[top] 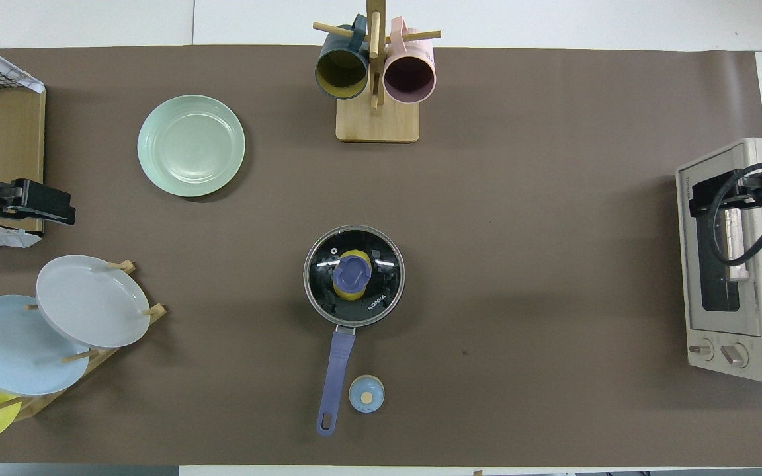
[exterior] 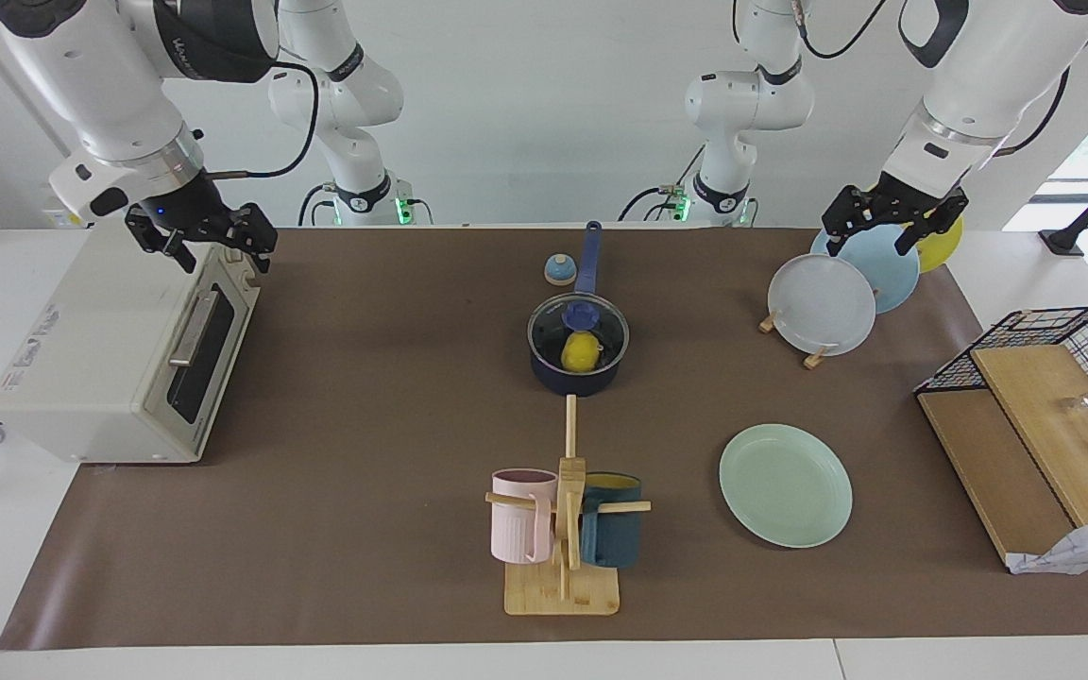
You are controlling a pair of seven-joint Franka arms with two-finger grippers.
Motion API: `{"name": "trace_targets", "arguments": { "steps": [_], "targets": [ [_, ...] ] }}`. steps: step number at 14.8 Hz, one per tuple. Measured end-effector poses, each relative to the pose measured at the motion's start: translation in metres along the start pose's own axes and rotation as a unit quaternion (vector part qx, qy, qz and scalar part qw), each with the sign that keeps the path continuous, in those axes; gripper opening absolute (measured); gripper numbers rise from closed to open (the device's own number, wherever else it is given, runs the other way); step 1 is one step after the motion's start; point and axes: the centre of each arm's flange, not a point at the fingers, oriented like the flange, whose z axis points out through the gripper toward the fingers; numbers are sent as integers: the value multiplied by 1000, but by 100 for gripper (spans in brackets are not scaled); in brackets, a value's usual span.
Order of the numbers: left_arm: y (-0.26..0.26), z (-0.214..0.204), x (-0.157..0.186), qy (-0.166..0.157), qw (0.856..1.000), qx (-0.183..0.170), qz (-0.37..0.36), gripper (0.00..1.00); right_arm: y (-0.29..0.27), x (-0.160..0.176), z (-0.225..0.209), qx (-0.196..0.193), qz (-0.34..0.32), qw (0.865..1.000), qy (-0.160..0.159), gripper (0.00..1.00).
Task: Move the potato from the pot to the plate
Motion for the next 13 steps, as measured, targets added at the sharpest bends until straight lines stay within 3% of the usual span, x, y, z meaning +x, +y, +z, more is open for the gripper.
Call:
{"name": "trace_targets", "arguments": {
  "steps": [13],
  "targets": [
    [0,0,0,0,1000,0,0,100,-9,-2,-14,10,-16,1000,19,100]
  ]
}}
